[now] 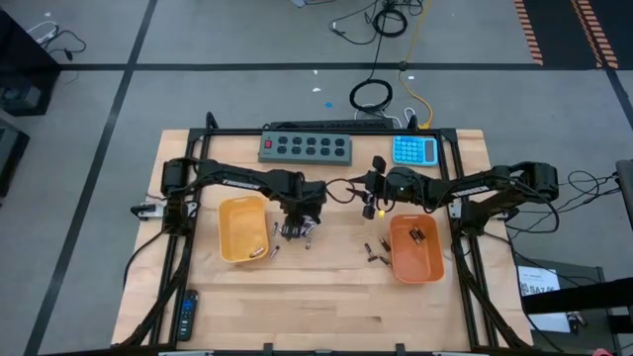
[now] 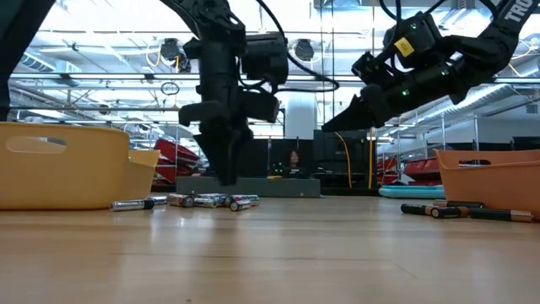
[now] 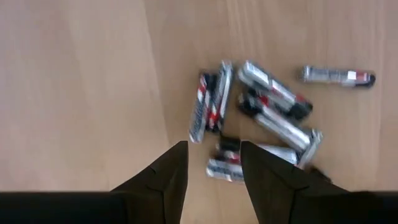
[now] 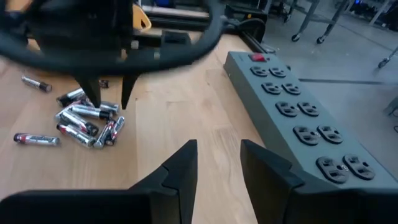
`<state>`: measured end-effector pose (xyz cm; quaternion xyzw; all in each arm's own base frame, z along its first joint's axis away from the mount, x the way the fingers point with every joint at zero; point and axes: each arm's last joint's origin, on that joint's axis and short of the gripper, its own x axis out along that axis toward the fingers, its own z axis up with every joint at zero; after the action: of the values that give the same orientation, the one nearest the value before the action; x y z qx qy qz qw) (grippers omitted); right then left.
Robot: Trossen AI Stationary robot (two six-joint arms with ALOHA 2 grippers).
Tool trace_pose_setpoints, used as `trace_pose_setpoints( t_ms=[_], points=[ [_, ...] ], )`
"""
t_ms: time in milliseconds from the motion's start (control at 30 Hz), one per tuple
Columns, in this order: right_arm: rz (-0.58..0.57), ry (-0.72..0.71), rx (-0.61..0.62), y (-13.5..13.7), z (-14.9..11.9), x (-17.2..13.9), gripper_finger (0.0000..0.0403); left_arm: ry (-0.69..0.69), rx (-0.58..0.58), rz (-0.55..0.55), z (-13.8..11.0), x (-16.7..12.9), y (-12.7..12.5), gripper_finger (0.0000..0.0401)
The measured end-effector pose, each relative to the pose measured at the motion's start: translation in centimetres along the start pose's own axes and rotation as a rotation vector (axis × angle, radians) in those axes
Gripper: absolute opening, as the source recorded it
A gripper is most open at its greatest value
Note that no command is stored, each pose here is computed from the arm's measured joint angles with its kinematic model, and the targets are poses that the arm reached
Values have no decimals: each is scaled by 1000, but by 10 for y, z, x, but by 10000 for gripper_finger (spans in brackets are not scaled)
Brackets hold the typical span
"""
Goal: Sort batteries
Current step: Put the silver battery into the yellow bin
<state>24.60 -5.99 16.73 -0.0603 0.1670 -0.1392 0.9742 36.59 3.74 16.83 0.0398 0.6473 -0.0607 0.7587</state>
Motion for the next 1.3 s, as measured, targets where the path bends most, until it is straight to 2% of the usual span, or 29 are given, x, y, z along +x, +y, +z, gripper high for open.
trace_pose_setpoints(
  t_ms=[467,733,1067,1300],
  points=[
    [-1,16,23,0,-3,-1,114,90,-296,-30,-8,-1,-3,156],
    [-1,16,27,0,-3,-1,114,93,-404,-34,-8,-1,-3,156],
    [0,16,27,1,-3,-1,114,96,-477,-23,-10,4,-4,157],
    [1,16,30,1,-3,-1,114,87,-480,-11,-11,6,-3,157]
  ],
)
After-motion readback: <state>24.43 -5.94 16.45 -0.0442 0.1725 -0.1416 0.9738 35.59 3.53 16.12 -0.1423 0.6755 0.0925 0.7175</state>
